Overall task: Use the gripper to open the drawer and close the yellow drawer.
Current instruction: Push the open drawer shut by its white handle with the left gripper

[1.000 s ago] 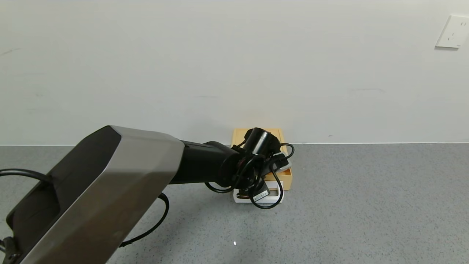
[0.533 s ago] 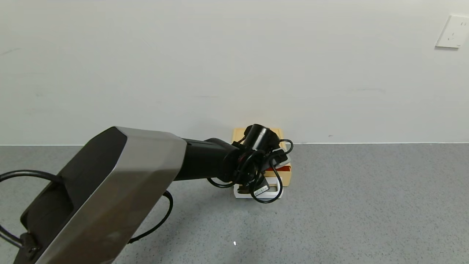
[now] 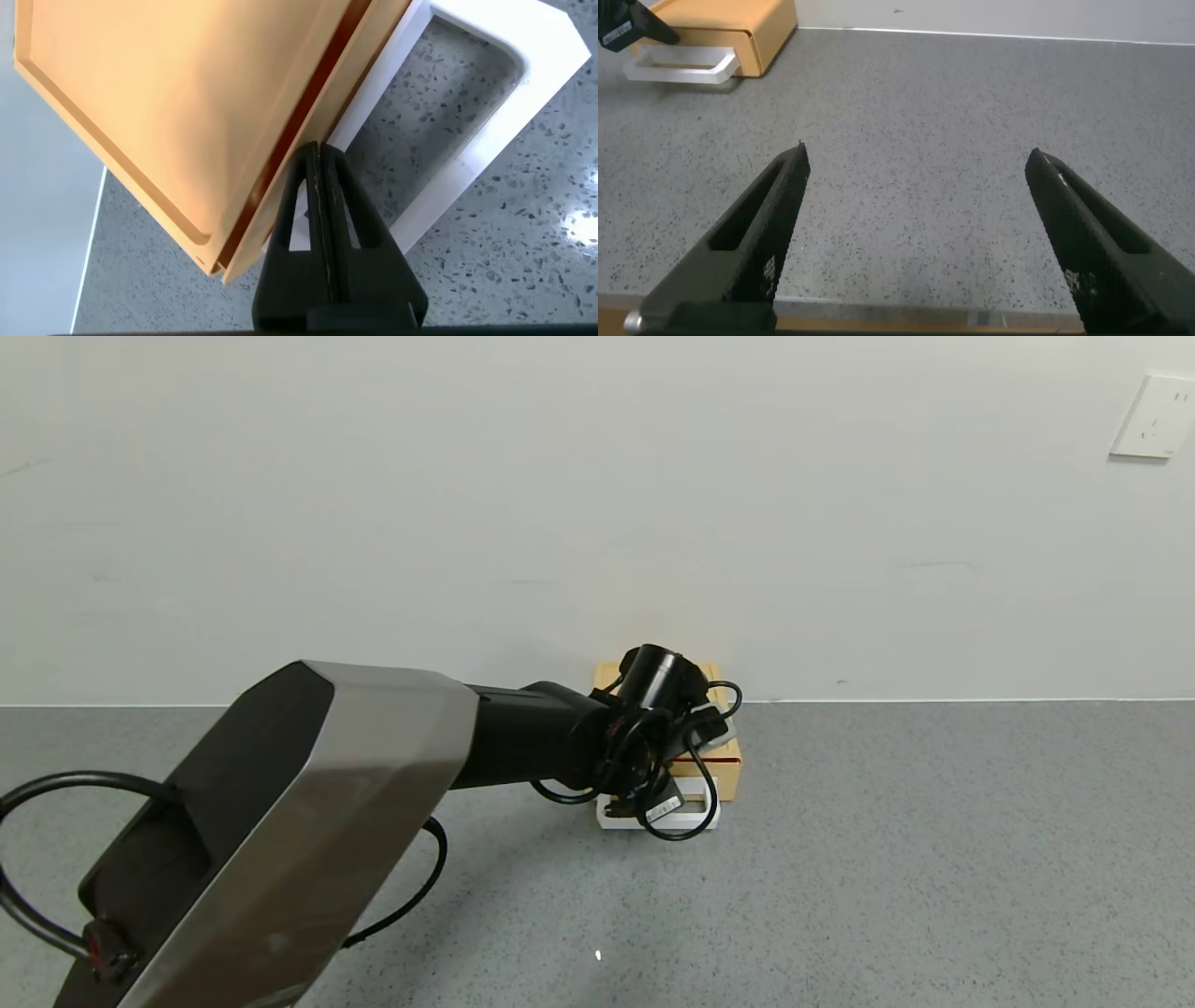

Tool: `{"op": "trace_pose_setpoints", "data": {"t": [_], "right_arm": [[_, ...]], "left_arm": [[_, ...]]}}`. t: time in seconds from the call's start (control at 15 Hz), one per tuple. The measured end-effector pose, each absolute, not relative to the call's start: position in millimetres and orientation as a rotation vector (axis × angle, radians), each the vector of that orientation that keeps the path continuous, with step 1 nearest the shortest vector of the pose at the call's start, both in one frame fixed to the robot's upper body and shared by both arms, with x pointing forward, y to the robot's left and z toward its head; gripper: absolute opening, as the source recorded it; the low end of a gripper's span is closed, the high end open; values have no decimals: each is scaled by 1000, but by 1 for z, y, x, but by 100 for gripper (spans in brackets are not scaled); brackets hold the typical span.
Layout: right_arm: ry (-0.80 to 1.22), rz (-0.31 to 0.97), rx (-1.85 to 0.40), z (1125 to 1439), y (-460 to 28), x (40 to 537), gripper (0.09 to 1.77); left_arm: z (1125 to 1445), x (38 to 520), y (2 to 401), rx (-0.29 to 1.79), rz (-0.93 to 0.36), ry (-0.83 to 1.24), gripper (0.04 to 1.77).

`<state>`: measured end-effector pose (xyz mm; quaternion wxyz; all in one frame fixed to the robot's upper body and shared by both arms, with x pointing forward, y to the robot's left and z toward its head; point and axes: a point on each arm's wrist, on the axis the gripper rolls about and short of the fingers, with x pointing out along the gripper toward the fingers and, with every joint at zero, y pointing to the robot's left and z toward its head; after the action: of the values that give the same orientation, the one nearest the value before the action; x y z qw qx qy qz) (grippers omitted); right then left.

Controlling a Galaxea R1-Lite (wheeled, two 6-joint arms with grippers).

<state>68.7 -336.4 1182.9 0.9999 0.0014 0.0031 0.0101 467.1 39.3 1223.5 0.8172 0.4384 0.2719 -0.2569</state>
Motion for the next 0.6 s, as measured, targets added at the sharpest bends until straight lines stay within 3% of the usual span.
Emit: {"op": "trace_pose_setpoints", "data": {"t": [0.6], "right_arm": [[6, 20, 3, 1183, -336, 69, 170]], "left_arm": [[1222, 470, 39, 943, -531, 577, 11]]}}
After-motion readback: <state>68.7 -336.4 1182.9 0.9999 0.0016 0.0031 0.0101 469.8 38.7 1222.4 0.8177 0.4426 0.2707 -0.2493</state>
